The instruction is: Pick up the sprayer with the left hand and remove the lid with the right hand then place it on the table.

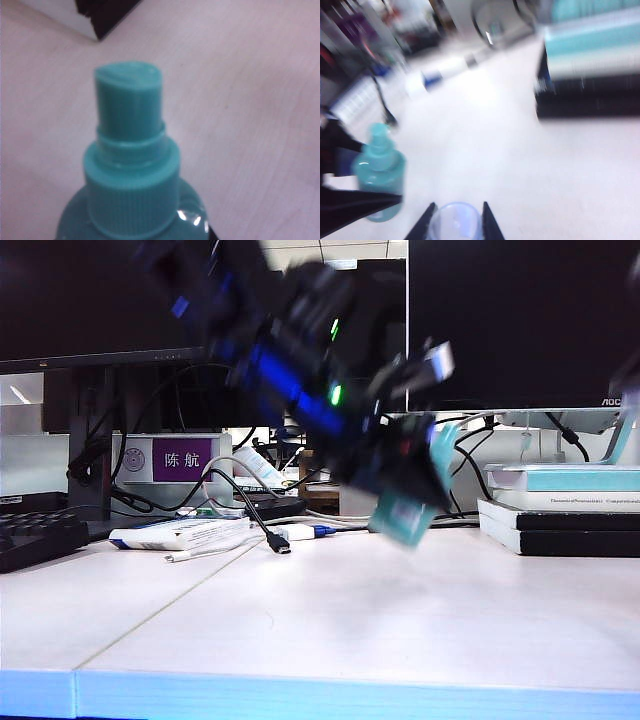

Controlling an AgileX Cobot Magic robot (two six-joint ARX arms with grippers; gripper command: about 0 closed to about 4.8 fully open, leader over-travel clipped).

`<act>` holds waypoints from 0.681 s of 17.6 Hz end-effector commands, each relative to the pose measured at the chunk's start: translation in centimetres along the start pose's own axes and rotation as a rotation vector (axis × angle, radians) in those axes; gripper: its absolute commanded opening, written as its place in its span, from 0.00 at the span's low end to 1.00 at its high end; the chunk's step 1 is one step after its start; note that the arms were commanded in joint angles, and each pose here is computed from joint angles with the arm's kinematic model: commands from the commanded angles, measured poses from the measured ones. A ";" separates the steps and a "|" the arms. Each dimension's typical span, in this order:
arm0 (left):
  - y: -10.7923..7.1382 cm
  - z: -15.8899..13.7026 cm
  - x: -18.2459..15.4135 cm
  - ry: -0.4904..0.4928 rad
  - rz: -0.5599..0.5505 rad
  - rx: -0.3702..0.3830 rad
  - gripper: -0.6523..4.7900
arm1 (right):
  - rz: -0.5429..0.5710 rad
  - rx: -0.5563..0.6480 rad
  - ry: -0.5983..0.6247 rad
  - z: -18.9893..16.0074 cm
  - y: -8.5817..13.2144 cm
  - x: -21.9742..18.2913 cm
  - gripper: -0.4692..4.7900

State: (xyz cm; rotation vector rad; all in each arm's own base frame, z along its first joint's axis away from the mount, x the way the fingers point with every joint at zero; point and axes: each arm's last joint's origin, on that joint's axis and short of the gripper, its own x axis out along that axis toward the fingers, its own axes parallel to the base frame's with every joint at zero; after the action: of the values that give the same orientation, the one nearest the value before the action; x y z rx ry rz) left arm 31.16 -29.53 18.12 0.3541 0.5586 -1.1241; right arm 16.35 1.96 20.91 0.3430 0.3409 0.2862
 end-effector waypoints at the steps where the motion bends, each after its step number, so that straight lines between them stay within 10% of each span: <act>1: -0.6 -1.0 -0.4 -0.184 0.022 0.016 0.11 | -0.013 0.001 0.043 -0.5 -0.7 1.9 0.08; 7: -2.4 -3.1 -5.1 -0.610 0.227 0.011 0.11 | -0.049 -0.037 0.082 -2.5 -2.7 6.4 0.08; 12: -0.4 -6.3 -4.4 -0.560 0.253 -0.143 0.11 | -0.051 -0.029 0.116 -4.8 -4.1 9.0 0.08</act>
State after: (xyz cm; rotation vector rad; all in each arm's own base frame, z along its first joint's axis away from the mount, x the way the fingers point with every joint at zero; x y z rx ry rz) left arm 27.70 -23.24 15.07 0.0309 0.1232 -0.8763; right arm 23.23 2.45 12.53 0.2947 0.5016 0.2456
